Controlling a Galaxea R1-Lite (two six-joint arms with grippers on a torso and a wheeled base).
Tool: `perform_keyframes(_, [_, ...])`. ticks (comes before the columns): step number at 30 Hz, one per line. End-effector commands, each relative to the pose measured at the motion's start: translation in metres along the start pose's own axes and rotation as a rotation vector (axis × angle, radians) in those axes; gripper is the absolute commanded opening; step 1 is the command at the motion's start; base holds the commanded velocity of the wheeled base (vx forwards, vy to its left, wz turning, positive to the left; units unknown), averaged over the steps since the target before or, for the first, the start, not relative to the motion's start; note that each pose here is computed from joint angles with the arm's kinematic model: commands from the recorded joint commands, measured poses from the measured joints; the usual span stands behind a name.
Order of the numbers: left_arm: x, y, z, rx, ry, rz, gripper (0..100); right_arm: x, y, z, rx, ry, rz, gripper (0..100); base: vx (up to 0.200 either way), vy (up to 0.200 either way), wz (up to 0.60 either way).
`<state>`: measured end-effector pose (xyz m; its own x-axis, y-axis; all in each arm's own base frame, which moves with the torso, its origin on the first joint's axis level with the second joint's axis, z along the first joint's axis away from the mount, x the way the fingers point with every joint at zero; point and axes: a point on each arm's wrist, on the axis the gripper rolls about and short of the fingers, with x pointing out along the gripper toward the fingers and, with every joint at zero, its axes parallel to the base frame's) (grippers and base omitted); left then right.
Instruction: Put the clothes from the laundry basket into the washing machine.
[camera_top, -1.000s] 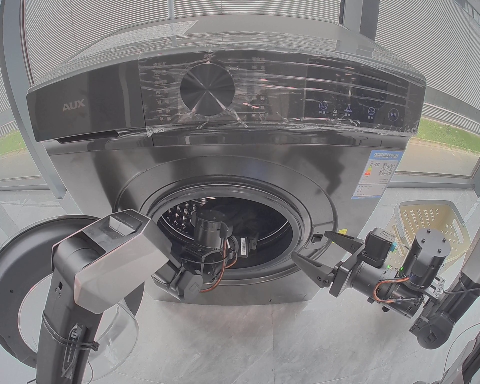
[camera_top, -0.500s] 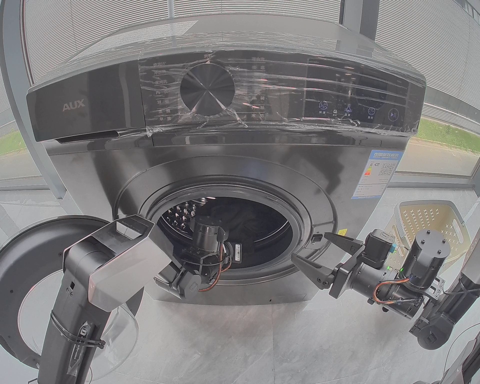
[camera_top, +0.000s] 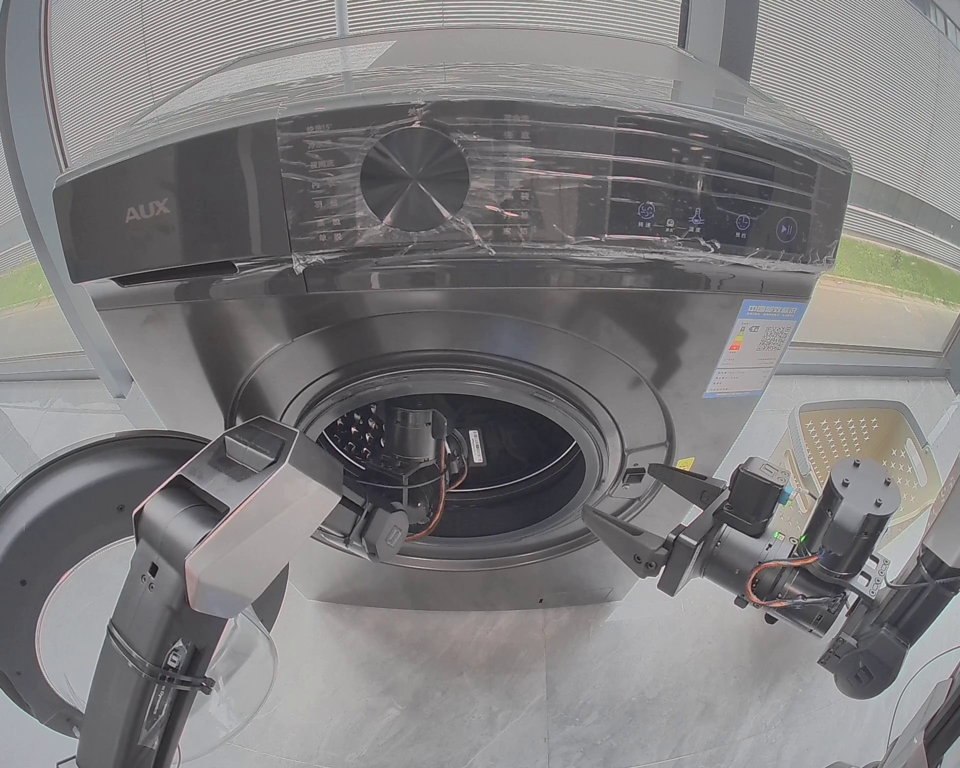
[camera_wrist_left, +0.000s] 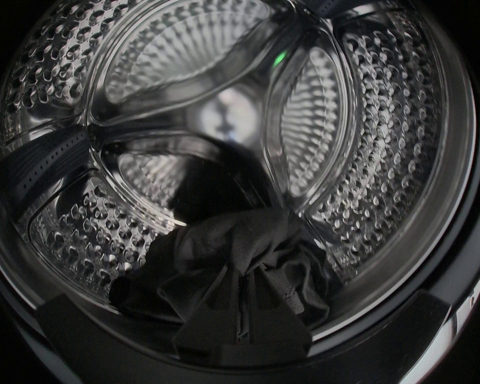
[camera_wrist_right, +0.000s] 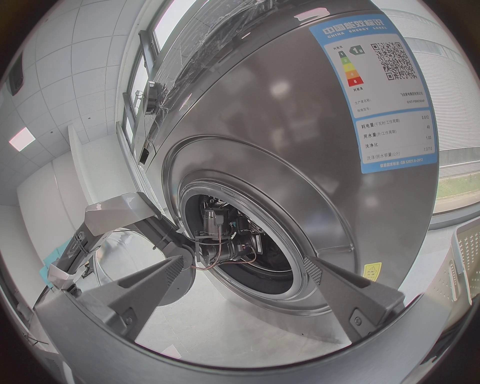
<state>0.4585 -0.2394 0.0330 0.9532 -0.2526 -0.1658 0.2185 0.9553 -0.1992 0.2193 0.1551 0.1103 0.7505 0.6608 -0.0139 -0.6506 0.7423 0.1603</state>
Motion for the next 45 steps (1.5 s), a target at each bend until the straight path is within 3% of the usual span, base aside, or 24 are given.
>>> perform_keyframes(1, [0.012,0.006,-0.005,-0.013,-0.021,0.021,0,0.0,0.001,0.001,-0.001,-0.01,0.005,100,0.0,0.0,0.0])
perform_keyframes(12, [0.012,0.004,-0.006,-0.015,-0.018,0.019,0,0.0,0.0,0.002,-0.001,-0.014,0.0,100,0.0,0.0,0.0])
perform_keyframes(13, [0.012,0.004,-0.006,-0.015,-0.016,0.02,100,0.0,0.0,0.002,-0.001,-0.014,0.0,100,0.0,0.0,0.0])
perform_keyframes(18, [0.007,0.001,-0.005,-0.015,-0.013,0.012,100,-0.001,-0.001,0.002,-0.001,-0.013,0.0,100,0.0,0.0,0.0])
perform_keyframes(20, [-0.011,-0.003,0.006,-0.003,0.018,0.009,100,-0.001,-0.001,0.001,0.002,-0.01,-0.001,100,0.0,0.0,0.0])
perform_keyframes(21, [-0.046,-0.018,0.008,0.022,0.095,-0.017,100,-0.001,-0.001,0.002,0.004,-0.011,-0.001,100,0.0,0.0,0.0])
perform_keyframes(25, [-0.1,-0.03,0.008,0.062,0.195,-0.082,100,-0.002,-0.001,0.001,0.007,-0.008,-0.001,100,0.0,0.0,0.0])
perform_keyframes(30, [-0.17,-0.043,0.007,0.084,0.288,-0.202,100,-0.005,-0.001,0.0,0.01,0.002,-0.007,100,0.0,0.0,0.0])
perform_keyframes(32, [-0.197,-0.045,0.008,0.07,0.288,-0.243,100,-0.006,-0.001,-0.001,0.009,0.008,-0.005,100,0.0,0.0,0.0])
perform_keyframes(36, [-0.238,-0.041,0.011,0.073,0.29,-0.301,100,-0.014,0.002,-0.003,0.006,0.023,-0.002,100,0.0,0.0,0.0])
perform_keyframes(38, [-0.238,-0.041,0.011,0.073,0.29,-0.301,100,-0.014,0.002,-0.003,0.006,0.023,-0.002,100,0.0,0.0,0.0])
perform_keyframes(39, [-0.264,-0.037,0.019,0.068,0.282,-0.327,100,-0.019,0.003,-0.005,0.01,0.036,-0.002,100,0.0,0.0,0.0])
perform_keyframes(41, [-0.288,-0.029,0.031,0.039,0.25,-0.342,100,-0.026,0.002,-0.011,0.015,0.073,-0.008,100,0.0,0.0,0.0])
perform_keyframes(43, [-0.293,-0.027,0.035,0.031,0.233,-0.336,100,-0.028,0.002,-0.012,0.014,0.081,-0.011,100,0.0,0.0,0.0])
perform_keyframes(44, [-0.311,-0.019,0.048,-0.008,0.19,-0.337,100,-0.04,0.001,-0.014,0.013,0.103,-0.027,100,0.0,0.0,0.0])
perform_keyframes(45, [-0.316,-0.015,0.05,-0.023,0.182,-0.337,100,-0.044,0.001,-0.013,0.013,0.1,-0.031,100,0.0,0.0,0.0])
